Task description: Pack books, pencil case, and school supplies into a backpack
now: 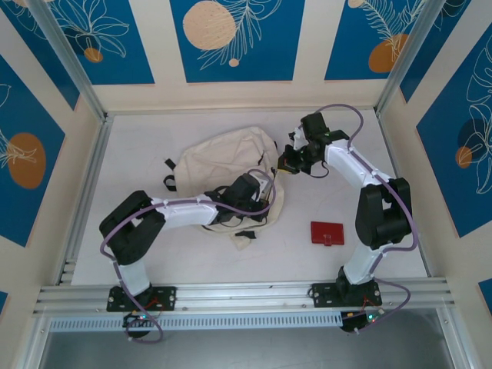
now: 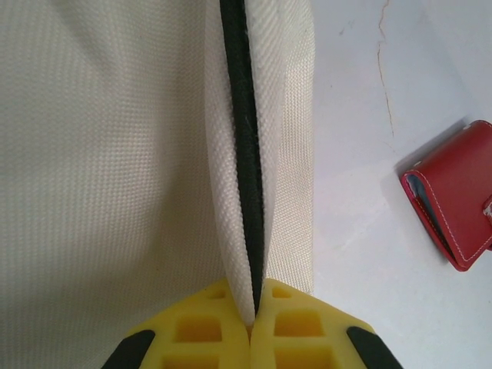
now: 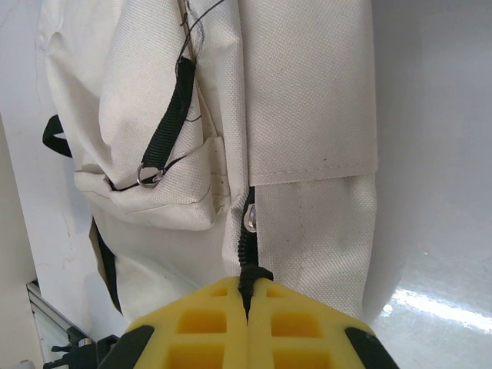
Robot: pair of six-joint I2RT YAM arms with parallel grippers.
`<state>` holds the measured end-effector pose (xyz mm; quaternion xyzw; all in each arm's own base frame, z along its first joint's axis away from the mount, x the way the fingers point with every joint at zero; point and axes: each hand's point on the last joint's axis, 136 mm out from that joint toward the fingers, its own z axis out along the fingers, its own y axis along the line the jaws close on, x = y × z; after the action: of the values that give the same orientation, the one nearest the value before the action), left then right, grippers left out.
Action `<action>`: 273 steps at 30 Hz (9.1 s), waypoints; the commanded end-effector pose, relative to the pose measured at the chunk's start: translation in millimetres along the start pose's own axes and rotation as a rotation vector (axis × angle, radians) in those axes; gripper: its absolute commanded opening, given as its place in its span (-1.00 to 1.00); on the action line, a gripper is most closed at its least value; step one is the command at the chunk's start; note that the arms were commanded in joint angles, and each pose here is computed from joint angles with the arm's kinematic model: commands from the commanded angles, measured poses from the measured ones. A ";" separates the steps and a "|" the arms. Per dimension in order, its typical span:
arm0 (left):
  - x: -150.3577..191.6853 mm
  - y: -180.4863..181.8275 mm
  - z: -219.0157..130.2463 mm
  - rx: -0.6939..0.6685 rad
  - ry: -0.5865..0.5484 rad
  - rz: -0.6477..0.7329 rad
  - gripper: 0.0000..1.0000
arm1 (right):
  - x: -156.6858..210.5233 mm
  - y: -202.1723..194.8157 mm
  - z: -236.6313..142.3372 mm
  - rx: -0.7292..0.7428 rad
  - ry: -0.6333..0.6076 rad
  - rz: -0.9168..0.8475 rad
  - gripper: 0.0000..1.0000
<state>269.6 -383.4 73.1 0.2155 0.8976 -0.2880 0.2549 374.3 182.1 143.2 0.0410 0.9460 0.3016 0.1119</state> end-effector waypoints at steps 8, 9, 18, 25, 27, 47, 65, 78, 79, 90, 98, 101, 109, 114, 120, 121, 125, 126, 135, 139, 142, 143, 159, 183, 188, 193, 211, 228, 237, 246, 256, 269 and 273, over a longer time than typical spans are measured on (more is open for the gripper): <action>37.3 1.2 -4.8 0.007 0.139 0.012 -0.96 | -49.1 3.8 10.9 -0.011 -0.067 -0.004 -1.00; 35.2 0.1 -6.0 0.009 0.135 0.013 -0.94 | -48.4 3.1 11.2 -0.006 -0.066 0.000 -1.00; -23.2 -22.7 -43.3 0.014 0.054 -0.016 0.07 | -8.5 -20.1 -7.0 0.075 -0.050 0.041 -1.00; -59.0 19.7 -99.0 -0.167 -0.043 -0.094 0.59 | 11.4 -27.4 -31.8 0.117 -0.097 0.018 0.18; -62.5 40.9 -117.5 -0.240 -0.069 -0.136 0.66 | 10.0 -20.7 -40.9 0.119 -0.130 -0.012 0.33; -41.9 136.6 -205.4 -0.483 -0.172 -0.393 1.00 | 33.9 -21.6 39.3 0.193 0.015 0.010 0.30; -62.1 110.2 -173.4 -0.308 -0.113 -0.331 0.97 | 99.5 -79.9 38.9 0.307 0.068 0.129 -0.71; -89.4 54.5 -121.6 -0.257 0.029 -0.093 0.70 | 91.1 -49.3 -21.5 0.171 -0.153 0.098 0.21; -92.1 48.9 -115.1 -0.265 0.040 -0.065 0.68 | 85.8 -46.8 -30.4 0.156 -0.184 0.101 0.29; -112.9 7.8 -43.1 -0.303 0.175 0.169 0.31 | 48.0 -66.8 -71.2 0.020 -0.342 0.231 0.53; -112.4 0.0 -5.2 -0.251 0.248 0.173 0.02 | 52.1 -83.5 -66.8 -0.015 -0.314 0.282 0.53; -110.4 0.5 4.0 -0.246 0.256 0.166 -0.07 | 53.4 -84.0 -64.8 -0.022 -0.307 0.283 0.53; -113.9 8.7 13.0 -0.290 0.242 0.142 -0.37 | 55.2 -81.1 -58.9 -0.048 -0.277 0.285 0.52; -121.6 11.8 10.6 -0.316 0.209 0.131 -0.67 | 56.1 -78.2 -57.9 -0.053 -0.268 0.280 0.51; -136.9 12.0 -2.7 -0.340 0.153 0.120 -0.80 | 58.2 -72.3 -53.8 -0.052 -0.244 0.257 0.50; -139.2 11.9 -5.3 -0.345 0.144 0.121 -0.81 | 59.0 -70.6 -52.2 -0.053 -0.236 0.252 0.51; -145.8 13.0 -15.1 -0.368 0.115 0.115 -0.92 | 59.7 -58.5 -45.4 -0.067 -0.202 0.215 0.48; -146.5 13.3 -16.9 -0.373 0.109 0.114 -0.95 | 59.4 -55.9 -44.2 -0.067 -0.196 0.206 0.47; -147.4 17.7 -41.4 -0.397 0.038 0.081 -1.00 | 50.5 -40.6 -29.1 -0.050 -0.156 0.150 0.39; -139.7 30.2 -49.3 -0.420 0.036 0.055 -1.00 | 50.9 -43.3 -12.2 -0.029 -0.101 0.146 0.35; -130.7 43.9 -52.0 -0.441 0.054 0.032 -1.00 | 54.9 -49.2 1.5 0.000 -0.061 0.146 0.32; -127.5 49.5 -53.2 -0.452 0.060 0.022 -1.00 | 56.9 -52.3 5.6 0.011 -0.047 0.147 0.30; -91.1 134.1 -89.4 -0.557 0.101 -0.165 -1.00 | 63.3 -84.2 20.5 0.171 0.013 0.161 0.24; -104.4 84.8 -80.0 -0.273 -0.021 -0.188 -1.00 | 40.3 32.8 31.1 -0.108 0.086 -0.004 -0.05; -102.1 99.4 -88.7 -0.352 -0.050 -0.215 -1.00 | 48.2 12.3 50.5 -0.010 0.121 0.011 -0.39; -94.1 125.3 -104.0 -0.438 -0.076 -0.260 -1.00 | 56.5 -21.3 58.5 0.125 0.121 0.044 -0.62; -42.3 217.8 -134.9 -0.573 -0.070 -0.498 -1.00 | 61.0 -48.0 59.5 0.215 0.111 0.069 -0.72; -38.9 217.1 -183.3 -0.635 -0.117 -0.575 0.33 | 35.3 25.7 6.7 0.070 -0.042 -0.089 0.35; -35.8 216.0 -245.8 -0.687 -0.209 -0.553 1.00 | 62.8 -47.8 -50.9 0.304 -0.153 0.093 0.55; -22.9 221.7 -269.5 -0.701 -0.259 -0.567 1.00 | 134.8 -127.4 -54.5 0.444 -0.071 0.355 0.55; -25.1 215.8 -263.6 -0.624 -0.255 -0.572 1.00 | 142.6 -172.2 -19.6 0.447 -0.043 0.521 0.50; -26.0 212.5 -256.4 -0.588 -0.232 -0.553 1.00 | 108.5 -108.2 42.9 0.267 0.109 0.208 0.32; -25.9 210.2 -255.2 -0.573 -0.228 -0.554 1.00 | 101.8 -104.9 38.8 0.326 0.090 0.178 0.29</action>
<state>317.4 -73.0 181.7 -0.1534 0.9309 -0.0964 0.3171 280.3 125.7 33.1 0.1535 0.9763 0.1494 0.0307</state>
